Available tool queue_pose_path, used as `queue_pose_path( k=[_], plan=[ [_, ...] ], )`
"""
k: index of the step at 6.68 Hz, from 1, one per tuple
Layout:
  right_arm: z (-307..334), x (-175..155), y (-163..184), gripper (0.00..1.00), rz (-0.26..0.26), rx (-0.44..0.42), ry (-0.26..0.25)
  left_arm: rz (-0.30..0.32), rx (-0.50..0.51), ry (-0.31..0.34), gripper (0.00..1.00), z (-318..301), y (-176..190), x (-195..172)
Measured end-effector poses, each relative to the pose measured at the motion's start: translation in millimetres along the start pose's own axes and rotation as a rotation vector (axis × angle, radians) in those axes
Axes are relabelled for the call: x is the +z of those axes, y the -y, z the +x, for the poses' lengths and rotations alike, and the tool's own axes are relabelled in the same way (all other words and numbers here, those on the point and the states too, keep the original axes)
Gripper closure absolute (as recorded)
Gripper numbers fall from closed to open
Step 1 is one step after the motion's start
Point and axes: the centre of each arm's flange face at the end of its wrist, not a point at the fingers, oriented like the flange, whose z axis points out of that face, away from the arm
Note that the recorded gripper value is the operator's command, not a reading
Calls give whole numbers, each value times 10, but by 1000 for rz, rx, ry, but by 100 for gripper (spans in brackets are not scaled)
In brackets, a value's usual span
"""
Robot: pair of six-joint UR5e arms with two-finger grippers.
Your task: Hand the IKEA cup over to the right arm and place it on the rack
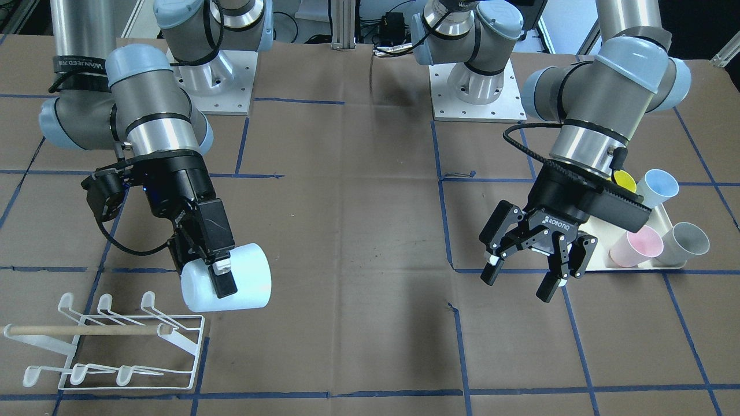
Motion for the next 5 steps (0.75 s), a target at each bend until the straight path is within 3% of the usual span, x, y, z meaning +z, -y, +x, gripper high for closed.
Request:
queue_pose_path(
  k=[1, 2, 3, 5],
  plan=[
    [90, -15, 127, 68, 40, -119, -35, -179, -19, 127, 1, 129, 54, 70],
    [163, -27, 225, 68, 86, -237, -88, -330, -27, 203, 1, 240, 89, 15],
    [236, -43, 336, 68, 139, -362, -161, -439, -34, 233, 1, 332, 117, -150],
    [383, -4, 558, 68, 195, -610, -288, -562, -21, 297, 1, 427, 122, -562]
  ],
)
